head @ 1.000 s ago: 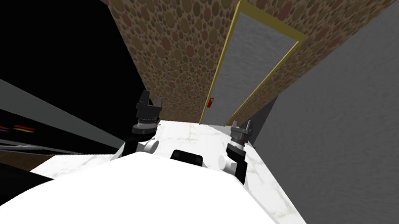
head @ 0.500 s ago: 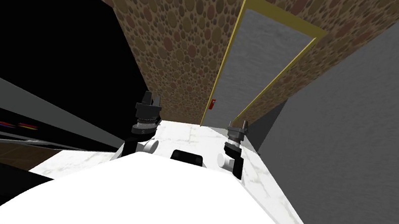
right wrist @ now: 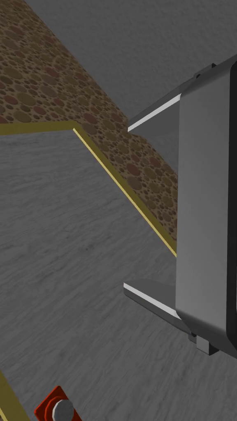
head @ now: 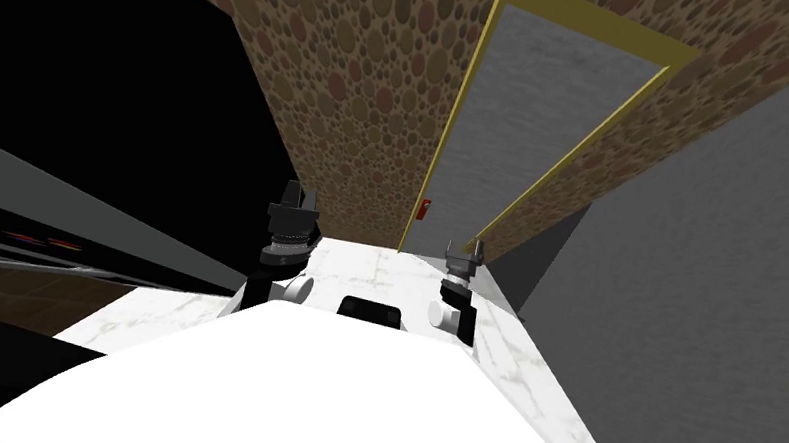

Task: Pull the door open

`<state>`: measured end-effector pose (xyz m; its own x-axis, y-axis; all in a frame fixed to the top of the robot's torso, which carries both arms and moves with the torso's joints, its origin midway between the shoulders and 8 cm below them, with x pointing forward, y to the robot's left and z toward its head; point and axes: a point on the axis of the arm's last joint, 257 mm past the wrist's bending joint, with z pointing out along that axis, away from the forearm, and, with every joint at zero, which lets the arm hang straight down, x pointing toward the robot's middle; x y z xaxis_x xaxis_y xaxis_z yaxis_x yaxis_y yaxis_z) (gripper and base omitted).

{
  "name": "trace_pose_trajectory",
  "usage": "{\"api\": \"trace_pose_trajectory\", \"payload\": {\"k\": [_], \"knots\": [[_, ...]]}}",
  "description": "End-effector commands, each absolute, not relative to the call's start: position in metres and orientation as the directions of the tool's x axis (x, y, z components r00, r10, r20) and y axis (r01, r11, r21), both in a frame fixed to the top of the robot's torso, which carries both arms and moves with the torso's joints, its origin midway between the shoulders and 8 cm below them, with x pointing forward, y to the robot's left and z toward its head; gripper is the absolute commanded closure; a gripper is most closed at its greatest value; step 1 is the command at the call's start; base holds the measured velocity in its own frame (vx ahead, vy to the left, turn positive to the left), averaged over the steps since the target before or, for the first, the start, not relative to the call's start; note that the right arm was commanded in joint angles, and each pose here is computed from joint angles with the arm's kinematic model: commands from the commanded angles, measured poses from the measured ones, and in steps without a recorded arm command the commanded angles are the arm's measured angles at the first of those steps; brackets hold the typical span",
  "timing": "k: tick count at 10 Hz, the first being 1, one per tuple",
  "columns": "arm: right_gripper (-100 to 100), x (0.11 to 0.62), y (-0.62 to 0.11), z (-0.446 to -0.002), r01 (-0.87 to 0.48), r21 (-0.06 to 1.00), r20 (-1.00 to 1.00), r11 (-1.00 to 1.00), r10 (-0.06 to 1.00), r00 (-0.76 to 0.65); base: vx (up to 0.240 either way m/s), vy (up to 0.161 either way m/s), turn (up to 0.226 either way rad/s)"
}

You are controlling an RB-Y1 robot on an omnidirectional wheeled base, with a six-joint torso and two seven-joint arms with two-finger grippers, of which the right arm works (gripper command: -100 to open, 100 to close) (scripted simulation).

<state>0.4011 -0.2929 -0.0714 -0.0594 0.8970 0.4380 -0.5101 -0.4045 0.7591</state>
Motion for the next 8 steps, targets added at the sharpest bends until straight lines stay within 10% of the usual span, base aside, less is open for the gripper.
{"api": "trace_pose_trajectory", "payload": {"k": [1, 8], "knots": [[-100, 0.409, -0.295, -0.083, -0.492, 0.741, 0.486, -0.458, 0.870, -0.078, 0.082, -0.060, 0.098], [-100, 0.439, -0.302, -0.134, -0.402, 0.622, 0.690, -0.672, 0.713, -0.123, 0.090, -0.062, 0.135]]}}
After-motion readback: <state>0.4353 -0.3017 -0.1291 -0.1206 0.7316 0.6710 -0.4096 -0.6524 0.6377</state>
